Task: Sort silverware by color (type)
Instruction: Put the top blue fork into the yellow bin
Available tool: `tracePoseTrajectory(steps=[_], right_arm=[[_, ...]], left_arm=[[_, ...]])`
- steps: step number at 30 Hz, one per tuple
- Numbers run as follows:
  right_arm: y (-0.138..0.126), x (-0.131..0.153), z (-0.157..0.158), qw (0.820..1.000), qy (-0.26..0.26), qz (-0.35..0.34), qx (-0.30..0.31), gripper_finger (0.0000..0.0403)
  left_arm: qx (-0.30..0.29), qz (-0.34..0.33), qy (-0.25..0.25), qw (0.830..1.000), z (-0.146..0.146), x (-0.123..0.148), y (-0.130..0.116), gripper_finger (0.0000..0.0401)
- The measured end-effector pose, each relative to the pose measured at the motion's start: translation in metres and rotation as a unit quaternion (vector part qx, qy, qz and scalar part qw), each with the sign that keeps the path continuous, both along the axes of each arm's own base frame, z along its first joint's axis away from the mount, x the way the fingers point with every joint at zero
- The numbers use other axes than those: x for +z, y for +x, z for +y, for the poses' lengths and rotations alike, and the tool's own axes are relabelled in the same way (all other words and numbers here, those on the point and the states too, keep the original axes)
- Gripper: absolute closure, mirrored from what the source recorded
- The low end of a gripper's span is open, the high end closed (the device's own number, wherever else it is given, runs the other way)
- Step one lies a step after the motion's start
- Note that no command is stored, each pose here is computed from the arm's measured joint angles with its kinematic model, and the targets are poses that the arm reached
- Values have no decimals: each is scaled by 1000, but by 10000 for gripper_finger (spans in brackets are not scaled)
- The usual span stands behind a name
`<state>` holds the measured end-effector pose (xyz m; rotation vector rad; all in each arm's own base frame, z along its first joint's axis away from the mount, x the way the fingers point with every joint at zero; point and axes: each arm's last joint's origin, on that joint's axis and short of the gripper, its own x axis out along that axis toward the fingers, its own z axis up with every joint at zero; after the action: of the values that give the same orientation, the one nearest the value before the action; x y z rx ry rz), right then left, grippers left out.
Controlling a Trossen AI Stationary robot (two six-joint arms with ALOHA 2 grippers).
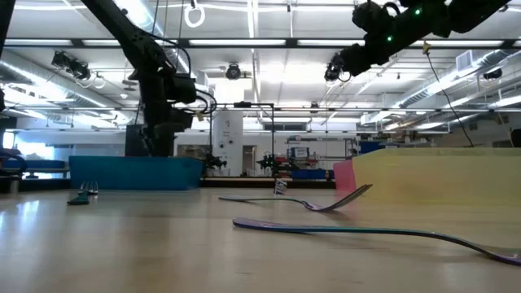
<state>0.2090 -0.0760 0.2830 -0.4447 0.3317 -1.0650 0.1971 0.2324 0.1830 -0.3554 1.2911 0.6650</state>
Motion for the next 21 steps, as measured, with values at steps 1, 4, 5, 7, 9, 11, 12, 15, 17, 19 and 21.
tracePoseTrajectory(steps=[1,4,5,7,9,11,12,15,17,19,21], right_arm=[[1,0,5,1000,-2,0,-6,302],[2,1,22,1000,-6,0,-21,302],[3,2,28,1000,-8,-2,-25,302],[3,3,41,1000,-10,-3,-29,302],[3,3,54,999,-12,-4,-30,302],[2,3,68,999,-14,-4,-31,302],[1,3,74,999,-15,-5,-31,302],[-2,3,94,999,-11,-19,-30,302],[-5,2,106,999,-10,-24,-22,302],[-8,0,118,1000,-13,-14,-1,302],[-11,0,130,999,-9,-23,21,302]], left_arm=[[-7,0,0,1000,-3,0,3,287],[-28,-1,0,1000,-11,1,13,287],[-36,-2,1,999,-14,3,17,287],[-51,-6,5,999,-18,8,25,287],[-65,-8,7,998,-23,14,33,287],[-79,-13,12,997,-28,23,42,287],[-87,-18,17,996,-30,27,47,287],[-110,-32,29,993,-38,39,61,287],[-127,-41,36,990,-45,45,70,287],[-146,-45,38,988,-55,48,78,287],[-167,-48,38,984,-67,49,86,287]])
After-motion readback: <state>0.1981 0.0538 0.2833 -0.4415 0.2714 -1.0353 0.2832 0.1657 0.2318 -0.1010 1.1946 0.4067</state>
